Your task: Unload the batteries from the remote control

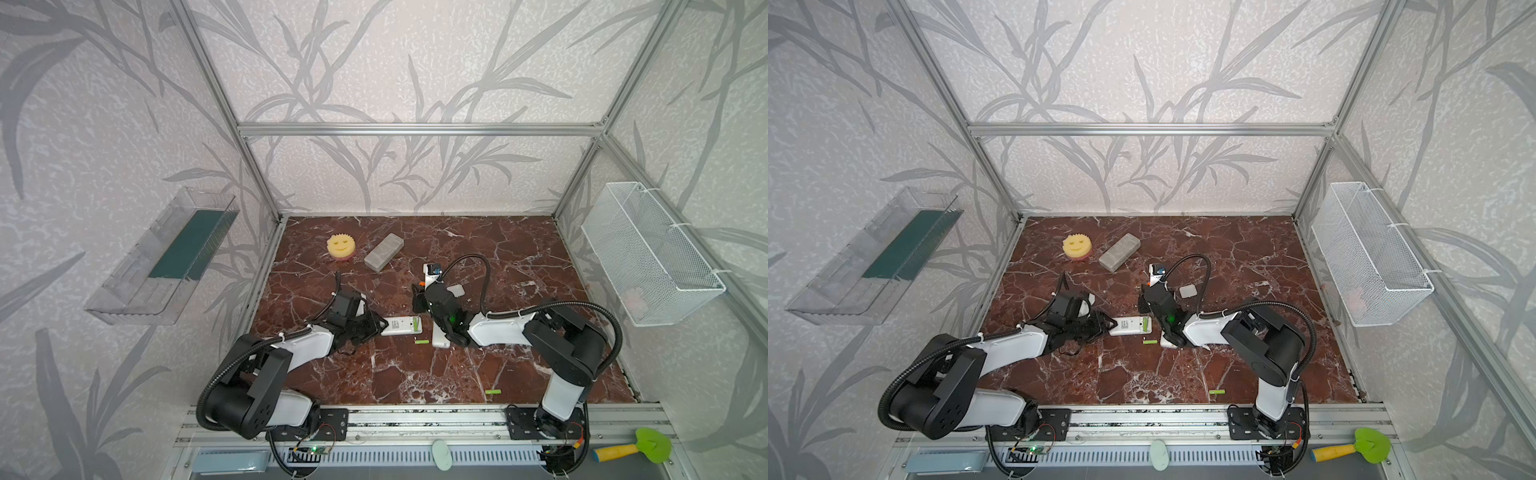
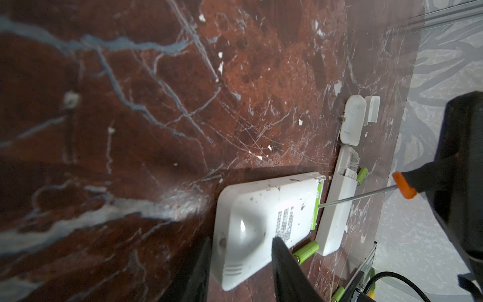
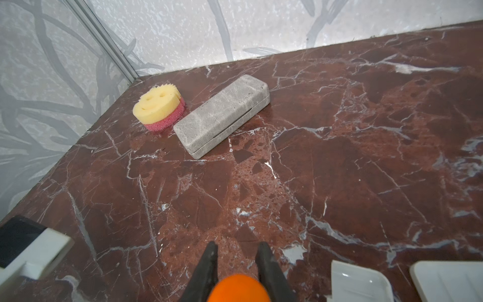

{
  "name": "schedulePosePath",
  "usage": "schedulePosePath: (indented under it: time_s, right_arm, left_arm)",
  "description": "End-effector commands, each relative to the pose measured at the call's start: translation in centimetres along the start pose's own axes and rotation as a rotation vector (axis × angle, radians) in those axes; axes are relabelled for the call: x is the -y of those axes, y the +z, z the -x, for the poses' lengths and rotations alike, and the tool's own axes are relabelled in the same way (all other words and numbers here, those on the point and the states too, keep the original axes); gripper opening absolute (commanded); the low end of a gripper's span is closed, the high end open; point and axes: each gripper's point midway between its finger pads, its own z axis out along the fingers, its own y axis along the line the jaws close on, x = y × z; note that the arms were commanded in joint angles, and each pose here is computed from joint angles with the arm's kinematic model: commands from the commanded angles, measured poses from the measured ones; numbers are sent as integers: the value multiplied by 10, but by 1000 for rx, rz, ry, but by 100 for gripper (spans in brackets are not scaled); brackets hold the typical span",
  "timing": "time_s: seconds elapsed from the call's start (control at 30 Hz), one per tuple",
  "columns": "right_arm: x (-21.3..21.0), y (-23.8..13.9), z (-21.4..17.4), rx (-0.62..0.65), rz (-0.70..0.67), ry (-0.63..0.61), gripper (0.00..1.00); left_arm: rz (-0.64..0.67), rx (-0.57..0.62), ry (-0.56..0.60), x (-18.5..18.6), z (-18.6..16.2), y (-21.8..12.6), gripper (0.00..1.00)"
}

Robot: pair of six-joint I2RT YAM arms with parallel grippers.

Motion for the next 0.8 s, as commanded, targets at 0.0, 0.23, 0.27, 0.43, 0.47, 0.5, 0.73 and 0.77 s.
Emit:
schedulePosePath:
  time_s: [0.0,0.23,0.27,0.43,0.47,0.5,0.73,0.77]
  right_arm:
    - [5,-1,5,36,-6,67,0]
    - [26,-3,1,44,-19,224,0]
    - [30,-3,-1,44,-24,240,0]
    - [38,-5,-4,52,-38,289,0]
    - [41,-5,-6,53,-41,303,0]
    - [42,-5,-6,54,-42,316,0]
    - [55,-1,-10,65,-57,404,0]
    - [56,-1,-9,69,-61,412,0]
  left_arm:
    - [53,-49,-53,-19,-20,2,41]
    - [58,-64,-67,-21,-31,4,39]
    - [59,-65,-69,-22,-33,5,39]
    - [72,-67,-79,-28,-41,5,38]
    - [74,-66,-82,-29,-42,5,38]
    - [75,-65,-82,-29,-42,4,38]
    - [91,-60,-91,-35,-46,1,38]
    - [92,-58,-96,-36,-46,1,38]
